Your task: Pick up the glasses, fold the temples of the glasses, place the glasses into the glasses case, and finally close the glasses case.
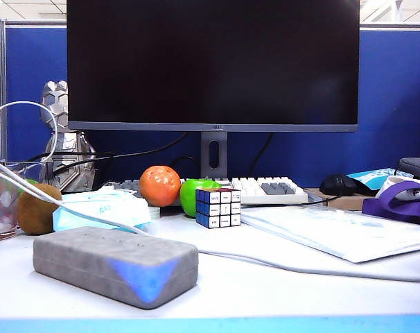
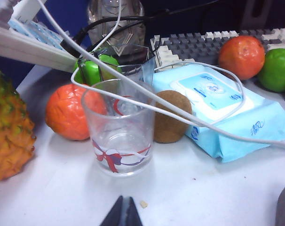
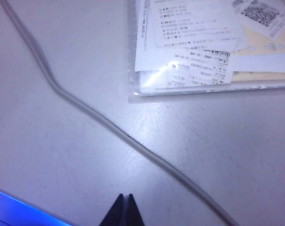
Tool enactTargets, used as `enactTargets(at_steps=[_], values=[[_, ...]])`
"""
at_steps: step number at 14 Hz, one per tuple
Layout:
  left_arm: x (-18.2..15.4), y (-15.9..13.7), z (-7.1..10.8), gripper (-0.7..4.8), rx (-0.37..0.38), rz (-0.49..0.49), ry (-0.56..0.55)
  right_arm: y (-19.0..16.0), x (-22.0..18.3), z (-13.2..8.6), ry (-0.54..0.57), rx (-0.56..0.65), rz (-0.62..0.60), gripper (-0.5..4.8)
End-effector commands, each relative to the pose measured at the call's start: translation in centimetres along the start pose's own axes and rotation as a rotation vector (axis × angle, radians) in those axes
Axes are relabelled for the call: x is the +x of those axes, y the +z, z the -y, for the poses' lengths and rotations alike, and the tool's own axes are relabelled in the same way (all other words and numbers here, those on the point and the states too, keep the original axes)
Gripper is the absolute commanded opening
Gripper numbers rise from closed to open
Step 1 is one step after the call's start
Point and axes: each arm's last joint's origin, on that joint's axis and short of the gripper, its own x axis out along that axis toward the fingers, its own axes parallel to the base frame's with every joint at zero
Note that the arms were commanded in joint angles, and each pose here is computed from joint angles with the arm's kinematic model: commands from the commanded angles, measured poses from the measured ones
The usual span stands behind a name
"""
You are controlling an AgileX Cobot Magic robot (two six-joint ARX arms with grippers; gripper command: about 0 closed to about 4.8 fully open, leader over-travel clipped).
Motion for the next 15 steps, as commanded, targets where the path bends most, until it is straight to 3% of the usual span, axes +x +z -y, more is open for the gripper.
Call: enactTargets(at_steps=[1,5,6,7,8,10,11,12,15], values=[[0.0,-0.2,0.0,-0.05,-0.008,-0.013,0.003,0.2,0.0,0.0,0.005,0.009,0.018,-0.01],[0.0,-0.2,0.0,-0.05,-0.007,-0.010,0.003,0.0,-0.3,0.5,-0.018,0.049,0.083,-0.01],[0.0,-0.1,0.0,-0.05,-0.008,-0.009,0.003,0.5,-0.8,1.4,-0.067,0.112,0.191,-0.01],[0.0,-0.1,0.0,-0.05,-0.007,-0.008,0.002,1.4,-2.0,3.3,-0.232,0.110,0.354,-0.01],[0.0,-0.1,0.0,-0.05,-0.007,-0.008,0.002,1.5,-2.2,4.0,-0.292,0.089,0.390,-0.01],[0.0,-0.1,0.0,-0.05,-0.008,-0.007,0.001,1.4,-2.2,4.6,-0.319,0.098,0.390,0.00],[0.0,-0.1,0.0,-0.05,-0.007,-0.007,0.002,1.4,-2.1,4.8,-0.292,0.119,0.396,0.00],[0.0,-0.1,0.0,-0.05,-0.007,-0.008,0.002,1.2,-1.9,4.9,-0.187,0.118,0.403,-0.01],[0.0,-0.1,0.0,-0.05,-0.007,-0.007,0.002,1.1,-2.0,5.5,-0.250,0.141,0.406,-0.01]])
